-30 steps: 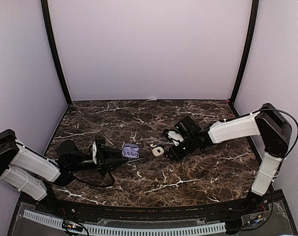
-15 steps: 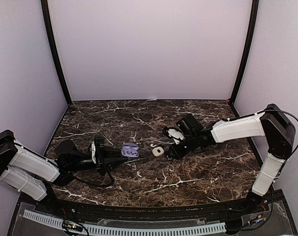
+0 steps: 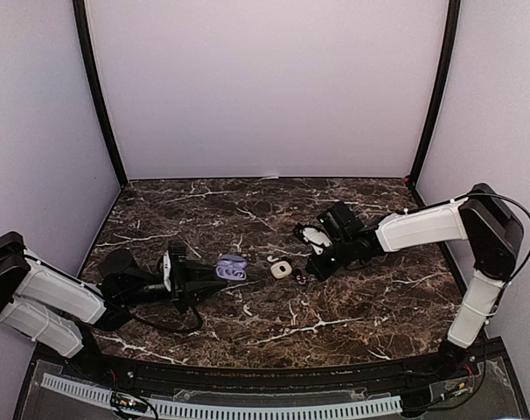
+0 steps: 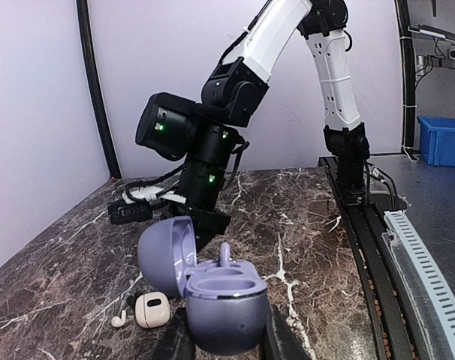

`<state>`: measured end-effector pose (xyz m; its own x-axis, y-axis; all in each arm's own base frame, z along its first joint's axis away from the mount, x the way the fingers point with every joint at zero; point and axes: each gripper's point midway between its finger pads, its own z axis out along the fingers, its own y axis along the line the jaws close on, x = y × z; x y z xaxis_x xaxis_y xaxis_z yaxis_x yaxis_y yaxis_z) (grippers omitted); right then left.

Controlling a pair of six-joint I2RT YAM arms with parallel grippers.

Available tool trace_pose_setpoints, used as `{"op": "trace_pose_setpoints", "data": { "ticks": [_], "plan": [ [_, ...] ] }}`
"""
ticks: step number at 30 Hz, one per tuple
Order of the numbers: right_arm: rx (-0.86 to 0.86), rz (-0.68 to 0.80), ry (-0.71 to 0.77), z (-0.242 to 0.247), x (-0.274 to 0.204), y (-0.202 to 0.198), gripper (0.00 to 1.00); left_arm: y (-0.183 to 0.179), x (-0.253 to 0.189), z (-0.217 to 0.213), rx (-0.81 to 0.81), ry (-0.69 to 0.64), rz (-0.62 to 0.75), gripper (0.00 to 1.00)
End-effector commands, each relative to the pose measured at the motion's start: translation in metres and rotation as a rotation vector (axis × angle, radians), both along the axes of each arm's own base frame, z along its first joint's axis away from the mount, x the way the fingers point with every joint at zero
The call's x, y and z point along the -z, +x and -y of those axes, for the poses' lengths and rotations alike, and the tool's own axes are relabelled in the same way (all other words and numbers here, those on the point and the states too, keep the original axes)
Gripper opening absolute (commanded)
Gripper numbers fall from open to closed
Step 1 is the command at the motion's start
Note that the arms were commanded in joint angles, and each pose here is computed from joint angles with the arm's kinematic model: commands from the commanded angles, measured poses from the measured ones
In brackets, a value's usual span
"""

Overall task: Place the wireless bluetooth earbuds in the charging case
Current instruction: Adjust the left earbud at the center of the board, then pick up the left earbud from the center of the board.

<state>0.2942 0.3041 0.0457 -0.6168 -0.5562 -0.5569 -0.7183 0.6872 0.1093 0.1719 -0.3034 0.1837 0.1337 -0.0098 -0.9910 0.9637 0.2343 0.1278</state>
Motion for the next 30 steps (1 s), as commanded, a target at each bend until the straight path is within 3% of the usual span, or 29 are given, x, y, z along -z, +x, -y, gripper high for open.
{"op": "trace_pose_setpoints", "data": {
  "ticks": [1,15,22,30],
  "plan": [
    [-0.006,-0.016,-0.018,-0.004,0.013,0.005,0.0,0.0,-0.012,-0.003,-0.008,-0.028,0.029,0.01],
    [-0.147,-0.126,0.045,-0.016,0.018,-0.042,0.0,0.0,-0.011,-0.002,-0.001,-0.026,0.028,0.01],
    [-0.093,-0.076,-0.005,-0.004,0.011,-0.038,0.01,0.0,-0.01,-0.001,0.003,-0.024,0.024,0.01],
    [-0.108,-0.03,0.008,-0.012,-0.002,-0.031,0.19,0.0,-0.01,-0.001,0.003,-0.024,0.025,0.01]
  ]
}}
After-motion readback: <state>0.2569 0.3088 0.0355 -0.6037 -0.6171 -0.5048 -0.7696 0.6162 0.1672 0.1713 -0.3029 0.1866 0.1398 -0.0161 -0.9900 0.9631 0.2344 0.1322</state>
